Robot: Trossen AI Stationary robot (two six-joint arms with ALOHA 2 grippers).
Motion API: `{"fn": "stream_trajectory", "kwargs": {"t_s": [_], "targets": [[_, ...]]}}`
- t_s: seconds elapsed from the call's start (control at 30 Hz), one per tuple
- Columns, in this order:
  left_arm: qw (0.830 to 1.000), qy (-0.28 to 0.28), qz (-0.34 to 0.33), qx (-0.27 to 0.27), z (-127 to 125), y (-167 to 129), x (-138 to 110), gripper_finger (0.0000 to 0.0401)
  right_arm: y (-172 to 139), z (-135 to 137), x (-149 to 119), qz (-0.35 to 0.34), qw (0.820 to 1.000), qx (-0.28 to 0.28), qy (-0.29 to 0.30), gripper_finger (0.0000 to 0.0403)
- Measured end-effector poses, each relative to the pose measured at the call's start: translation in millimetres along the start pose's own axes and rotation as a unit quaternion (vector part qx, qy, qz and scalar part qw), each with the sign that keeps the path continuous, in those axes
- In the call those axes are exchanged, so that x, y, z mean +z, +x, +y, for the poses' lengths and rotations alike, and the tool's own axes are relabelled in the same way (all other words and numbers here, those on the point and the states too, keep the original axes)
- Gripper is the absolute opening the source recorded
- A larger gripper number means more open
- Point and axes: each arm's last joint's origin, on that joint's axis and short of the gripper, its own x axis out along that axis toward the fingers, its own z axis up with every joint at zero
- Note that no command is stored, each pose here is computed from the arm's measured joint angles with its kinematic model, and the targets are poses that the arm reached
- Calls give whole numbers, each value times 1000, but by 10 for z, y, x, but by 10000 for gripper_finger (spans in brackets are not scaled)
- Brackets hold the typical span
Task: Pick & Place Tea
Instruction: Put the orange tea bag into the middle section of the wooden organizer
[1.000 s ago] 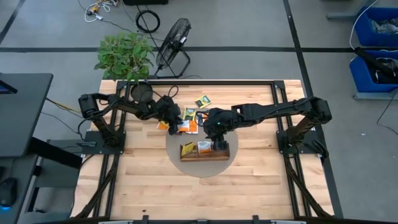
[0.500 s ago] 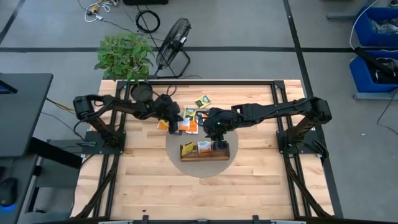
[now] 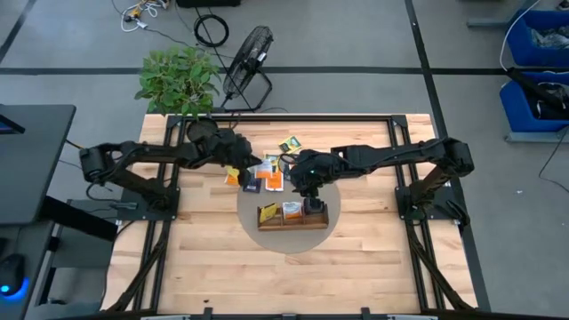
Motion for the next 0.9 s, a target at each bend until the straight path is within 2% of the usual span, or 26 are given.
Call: {"fn": "stream_trajectory", "kwargs": {"t_s": [0.27,0.43,0.6,0.7,0.9], "targets": [[999,22,-42,13,-249,-196,173,2,-4,-103,47,-28,999,-12,10,139],[993,75,-58,64,-501,-253,222,2,-7,-168,53,-34,999,-17,21,139],[977,139,-54,151,-724,-272,208,2,-35,-281,100,-58,997,-23,53,139],[968,163,-63,178,-856,-294,213,2,-93,-355,173,-80,995,-31,60,145],[945,221,-115,211,-1136,-376,285,2,-215,-456,315,-128,989,1,75,204]]}}
